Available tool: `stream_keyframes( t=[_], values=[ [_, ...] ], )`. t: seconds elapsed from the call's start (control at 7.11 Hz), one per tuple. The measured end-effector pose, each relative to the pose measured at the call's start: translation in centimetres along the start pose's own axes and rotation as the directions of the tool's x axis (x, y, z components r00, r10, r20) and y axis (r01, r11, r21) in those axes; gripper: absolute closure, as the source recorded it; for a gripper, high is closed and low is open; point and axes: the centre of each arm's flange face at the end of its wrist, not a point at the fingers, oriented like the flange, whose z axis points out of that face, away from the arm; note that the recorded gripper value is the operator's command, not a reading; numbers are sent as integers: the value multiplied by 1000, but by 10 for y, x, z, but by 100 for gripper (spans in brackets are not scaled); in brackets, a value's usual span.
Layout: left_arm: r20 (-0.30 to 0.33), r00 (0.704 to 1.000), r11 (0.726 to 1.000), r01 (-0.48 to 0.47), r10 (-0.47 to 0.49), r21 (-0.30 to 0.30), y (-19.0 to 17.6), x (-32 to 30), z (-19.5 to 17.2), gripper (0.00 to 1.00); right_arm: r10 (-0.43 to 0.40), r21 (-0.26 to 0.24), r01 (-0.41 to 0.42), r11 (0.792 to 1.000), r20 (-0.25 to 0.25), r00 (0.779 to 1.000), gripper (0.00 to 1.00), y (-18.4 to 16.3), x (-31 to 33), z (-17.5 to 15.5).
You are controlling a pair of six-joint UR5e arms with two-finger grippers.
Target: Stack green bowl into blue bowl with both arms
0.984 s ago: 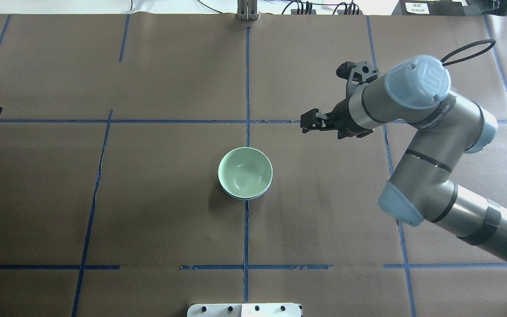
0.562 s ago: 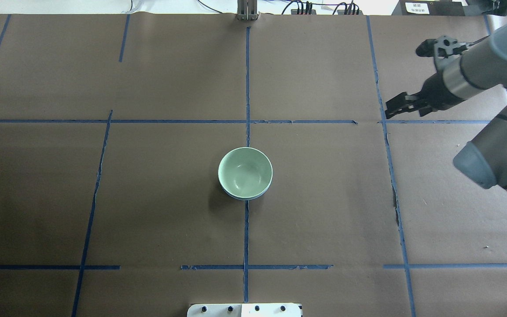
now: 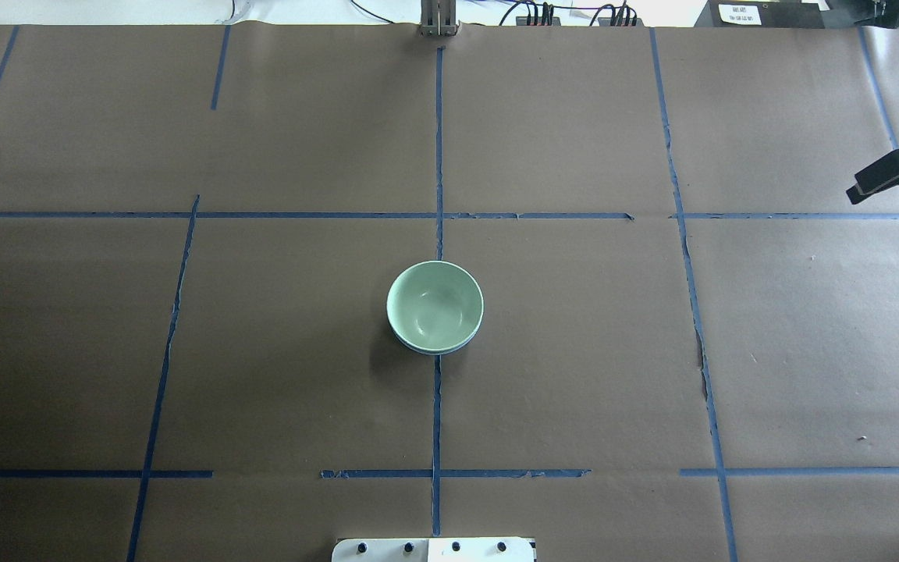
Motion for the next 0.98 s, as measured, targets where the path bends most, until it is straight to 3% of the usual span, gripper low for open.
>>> stream_keyframes(
  t=[0.42,0.98],
  values=[
    [-4,999,999,31,-31,8,4,-9,-7,0,48,-10,-48,999,10,999,0,54,114,-10],
    [-23,999,999,43,-43,11,8,-12,-8,0,188,-12,-188,982,-3,982,0,122,182,-12]
  ],
)
